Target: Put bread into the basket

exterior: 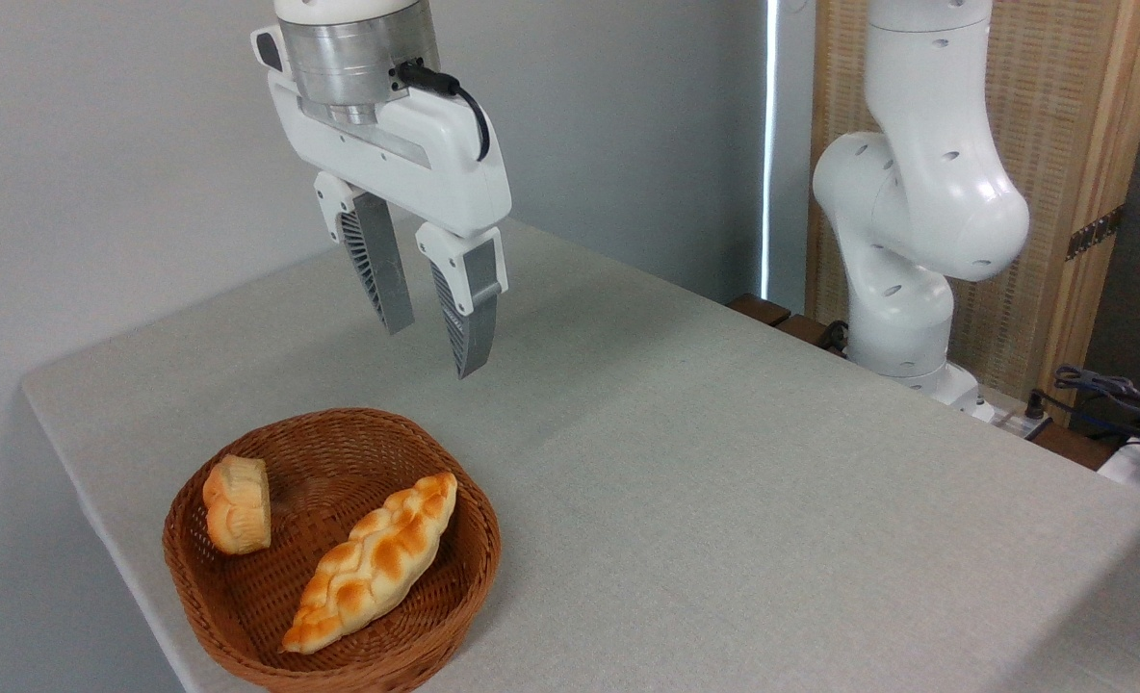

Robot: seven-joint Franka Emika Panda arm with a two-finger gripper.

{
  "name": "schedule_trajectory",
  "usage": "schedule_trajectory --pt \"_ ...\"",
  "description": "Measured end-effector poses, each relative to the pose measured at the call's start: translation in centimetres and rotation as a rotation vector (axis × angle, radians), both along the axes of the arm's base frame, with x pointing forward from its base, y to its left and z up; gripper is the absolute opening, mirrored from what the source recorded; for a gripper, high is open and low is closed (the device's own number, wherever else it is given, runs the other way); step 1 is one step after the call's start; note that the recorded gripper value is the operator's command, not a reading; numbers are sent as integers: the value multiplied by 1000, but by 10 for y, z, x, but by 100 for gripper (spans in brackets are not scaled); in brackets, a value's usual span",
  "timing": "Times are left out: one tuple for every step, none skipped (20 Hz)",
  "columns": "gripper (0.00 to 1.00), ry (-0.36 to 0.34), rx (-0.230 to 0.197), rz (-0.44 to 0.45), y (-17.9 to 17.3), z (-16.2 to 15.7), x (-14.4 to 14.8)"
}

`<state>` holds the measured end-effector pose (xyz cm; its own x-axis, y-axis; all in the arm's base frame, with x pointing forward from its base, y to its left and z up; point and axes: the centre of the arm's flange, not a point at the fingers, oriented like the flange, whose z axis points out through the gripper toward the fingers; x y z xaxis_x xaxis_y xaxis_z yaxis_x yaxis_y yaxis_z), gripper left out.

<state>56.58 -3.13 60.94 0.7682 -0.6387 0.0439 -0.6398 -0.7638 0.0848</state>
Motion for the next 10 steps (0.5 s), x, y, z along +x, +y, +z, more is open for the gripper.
schedule_trajectory --pt "100 -1 -1 -9 1 0 0" --pt "100 -4 -2 -26 3 1 0" --pt "100 -6 -4 -36 5 1 0" --pt "100 -7 -5 -39 6 2 0" --pt "100 -9 -6 -44 6 2 -1" --pt "100 -10 -7 -48 5 3 -1" --pt "100 -11 -8 -52 3 3 -1" --pt "100 -11 -9 -56 1 3 -1" --pt "100 -11 -9 -58 0 3 -2" --pt "100 -11 -9 -59 -1 3 -2"
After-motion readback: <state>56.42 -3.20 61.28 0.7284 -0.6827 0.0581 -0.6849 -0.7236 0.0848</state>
